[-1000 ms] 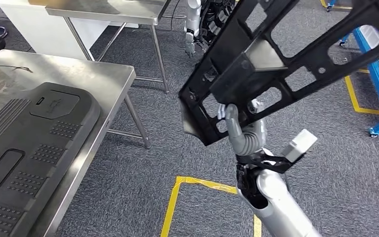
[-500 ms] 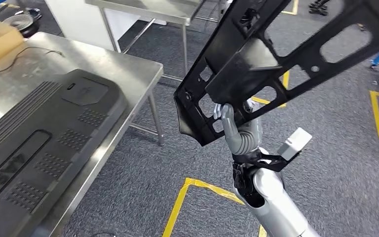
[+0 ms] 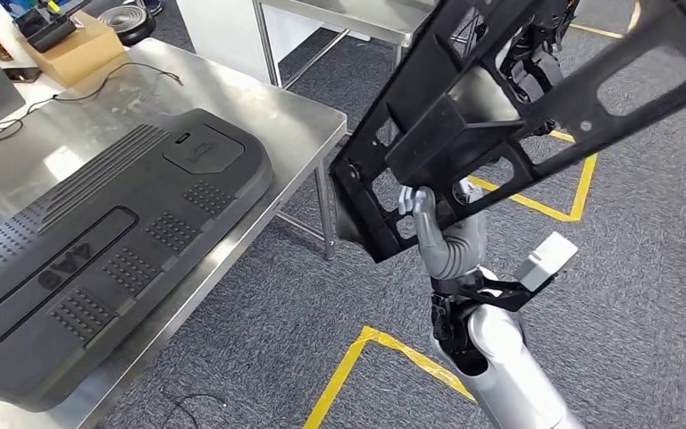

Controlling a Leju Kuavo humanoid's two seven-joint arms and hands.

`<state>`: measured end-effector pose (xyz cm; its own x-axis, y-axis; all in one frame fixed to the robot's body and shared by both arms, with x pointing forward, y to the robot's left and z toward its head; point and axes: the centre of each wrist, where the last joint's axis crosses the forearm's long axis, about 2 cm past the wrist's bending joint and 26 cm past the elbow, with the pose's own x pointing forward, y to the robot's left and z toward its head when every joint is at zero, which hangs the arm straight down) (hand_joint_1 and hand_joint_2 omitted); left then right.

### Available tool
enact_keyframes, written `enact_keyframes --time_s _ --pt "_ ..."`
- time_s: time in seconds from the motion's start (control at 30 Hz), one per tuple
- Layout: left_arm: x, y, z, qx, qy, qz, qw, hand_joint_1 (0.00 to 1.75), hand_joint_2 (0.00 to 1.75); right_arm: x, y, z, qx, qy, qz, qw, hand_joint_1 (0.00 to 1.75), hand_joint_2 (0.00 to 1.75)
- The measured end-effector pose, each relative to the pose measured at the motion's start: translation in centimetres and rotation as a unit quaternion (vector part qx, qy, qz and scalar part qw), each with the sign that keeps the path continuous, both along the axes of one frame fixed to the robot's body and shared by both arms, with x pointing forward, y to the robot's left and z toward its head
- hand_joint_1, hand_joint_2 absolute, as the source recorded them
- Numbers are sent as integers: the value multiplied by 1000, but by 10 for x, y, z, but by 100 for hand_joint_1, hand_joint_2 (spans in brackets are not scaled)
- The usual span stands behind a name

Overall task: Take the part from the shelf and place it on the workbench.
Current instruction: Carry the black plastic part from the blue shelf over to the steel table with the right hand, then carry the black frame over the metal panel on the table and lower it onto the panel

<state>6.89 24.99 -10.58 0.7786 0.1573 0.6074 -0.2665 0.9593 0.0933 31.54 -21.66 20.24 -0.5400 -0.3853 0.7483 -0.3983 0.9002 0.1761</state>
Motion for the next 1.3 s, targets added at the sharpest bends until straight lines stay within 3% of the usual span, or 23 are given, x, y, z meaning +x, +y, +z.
enact_keyframes --time_s 1.3 --pt "4 4 0 -3 5 -25 1000 0 175 -15 -14 -9 -16 11 -44 999 175 175"
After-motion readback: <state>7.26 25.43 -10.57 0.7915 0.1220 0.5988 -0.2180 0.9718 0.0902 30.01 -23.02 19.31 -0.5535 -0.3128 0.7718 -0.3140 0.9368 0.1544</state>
